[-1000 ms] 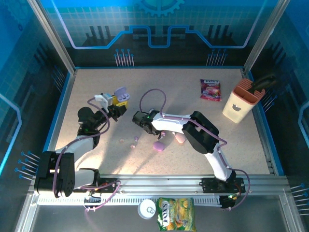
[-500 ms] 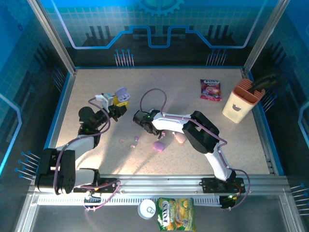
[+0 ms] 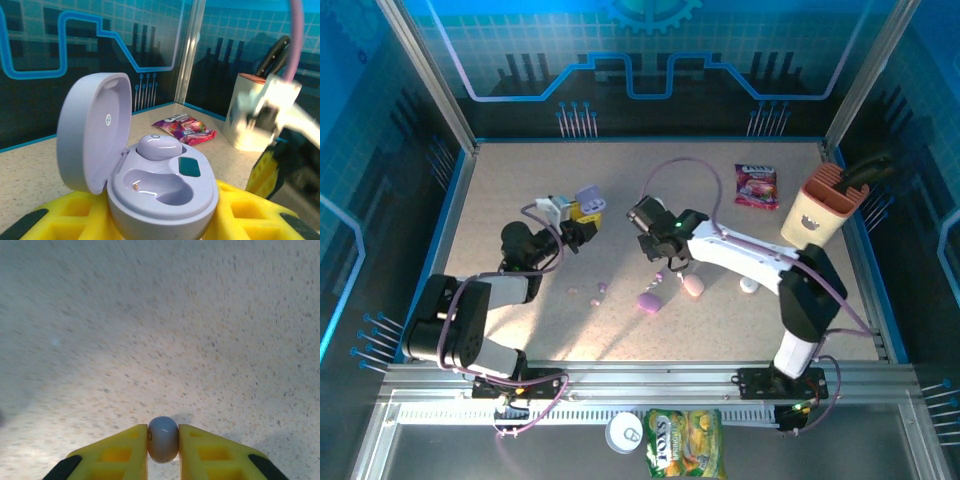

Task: Insert wireless bluetooth earbuds into charging case

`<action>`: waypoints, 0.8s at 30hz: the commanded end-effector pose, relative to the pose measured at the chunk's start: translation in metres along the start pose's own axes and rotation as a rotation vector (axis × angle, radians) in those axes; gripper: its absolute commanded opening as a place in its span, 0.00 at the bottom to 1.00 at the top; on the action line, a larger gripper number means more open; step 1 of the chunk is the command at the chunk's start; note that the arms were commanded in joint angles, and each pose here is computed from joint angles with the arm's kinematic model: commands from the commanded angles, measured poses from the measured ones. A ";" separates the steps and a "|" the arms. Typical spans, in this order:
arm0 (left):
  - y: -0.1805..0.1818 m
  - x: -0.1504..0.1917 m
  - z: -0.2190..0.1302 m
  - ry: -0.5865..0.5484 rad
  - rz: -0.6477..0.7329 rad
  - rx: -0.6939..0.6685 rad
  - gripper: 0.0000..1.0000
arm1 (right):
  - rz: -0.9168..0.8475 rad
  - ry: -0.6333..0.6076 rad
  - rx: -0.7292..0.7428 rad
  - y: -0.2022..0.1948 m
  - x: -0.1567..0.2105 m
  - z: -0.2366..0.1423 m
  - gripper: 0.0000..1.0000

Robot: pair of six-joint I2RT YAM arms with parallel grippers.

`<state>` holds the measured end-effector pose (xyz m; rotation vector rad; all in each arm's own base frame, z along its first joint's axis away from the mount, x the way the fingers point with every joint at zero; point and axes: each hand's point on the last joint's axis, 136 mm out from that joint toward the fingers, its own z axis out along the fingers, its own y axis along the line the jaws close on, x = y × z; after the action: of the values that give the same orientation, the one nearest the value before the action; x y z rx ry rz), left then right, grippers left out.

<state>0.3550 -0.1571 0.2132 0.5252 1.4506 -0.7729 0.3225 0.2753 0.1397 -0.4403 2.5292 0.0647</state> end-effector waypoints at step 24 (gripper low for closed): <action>-0.072 0.012 0.065 -0.062 0.186 0.141 0.38 | 0.175 -0.225 -0.707 0.046 -0.073 -0.120 0.20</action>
<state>0.3455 -0.2504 0.1951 0.7111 1.3683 -0.7816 0.2969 0.3166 0.2680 -0.4311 2.2769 0.9795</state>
